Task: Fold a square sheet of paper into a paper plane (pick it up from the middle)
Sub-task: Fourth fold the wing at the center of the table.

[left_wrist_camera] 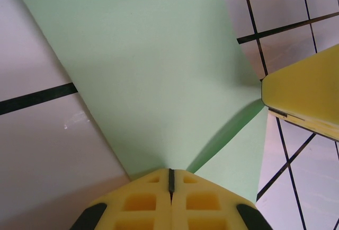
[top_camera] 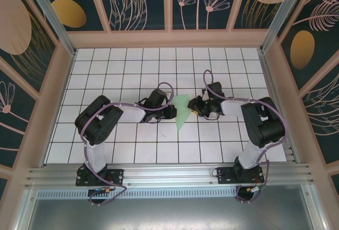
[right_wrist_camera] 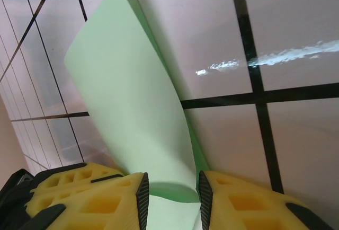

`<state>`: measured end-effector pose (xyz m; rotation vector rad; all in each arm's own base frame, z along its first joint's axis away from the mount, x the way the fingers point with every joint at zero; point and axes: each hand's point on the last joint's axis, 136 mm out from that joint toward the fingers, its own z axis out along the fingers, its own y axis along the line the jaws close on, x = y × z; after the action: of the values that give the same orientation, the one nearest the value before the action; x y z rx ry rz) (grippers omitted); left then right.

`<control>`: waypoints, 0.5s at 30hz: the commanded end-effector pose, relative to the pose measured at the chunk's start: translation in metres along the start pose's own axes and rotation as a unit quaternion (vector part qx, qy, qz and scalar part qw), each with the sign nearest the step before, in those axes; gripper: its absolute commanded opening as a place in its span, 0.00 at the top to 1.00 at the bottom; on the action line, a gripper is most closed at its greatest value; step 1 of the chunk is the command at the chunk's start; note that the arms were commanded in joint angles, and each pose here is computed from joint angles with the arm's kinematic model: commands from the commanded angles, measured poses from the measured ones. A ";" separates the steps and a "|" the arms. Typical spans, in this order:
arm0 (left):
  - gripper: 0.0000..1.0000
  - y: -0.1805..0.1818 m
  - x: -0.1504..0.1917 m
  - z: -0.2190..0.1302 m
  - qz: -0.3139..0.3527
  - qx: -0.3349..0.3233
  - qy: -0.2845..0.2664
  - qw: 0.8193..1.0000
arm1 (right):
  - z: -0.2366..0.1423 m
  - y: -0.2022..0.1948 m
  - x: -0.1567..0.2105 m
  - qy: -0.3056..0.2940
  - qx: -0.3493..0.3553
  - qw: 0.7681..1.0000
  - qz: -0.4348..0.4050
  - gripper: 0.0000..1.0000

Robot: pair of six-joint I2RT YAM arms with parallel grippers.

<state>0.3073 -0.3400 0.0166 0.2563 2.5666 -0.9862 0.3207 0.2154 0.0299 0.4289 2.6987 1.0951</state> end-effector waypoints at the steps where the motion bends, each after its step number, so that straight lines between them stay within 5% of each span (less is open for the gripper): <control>1: 0.97 0.015 0.023 -0.001 -0.012 -0.032 0.043 0.998 | -0.007 0.018 -0.003 -0.008 -0.024 0.999 -0.024 0.66; 10: 0.88 0.011 0.013 -0.007 -0.007 -0.036 0.029 0.999 | -0.004 0.021 -0.005 0.005 -0.022 0.998 -0.061 0.82; 15: 0.70 0.001 -0.008 -0.020 -0.003 -0.043 -0.008 0.999 | -0.006 0.024 -0.005 0.007 -0.027 0.998 -0.064 0.95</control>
<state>0.3053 -0.3347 0.0214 0.2405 2.5885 -0.9438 0.3270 0.2220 0.0415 0.2917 2.6728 1.1136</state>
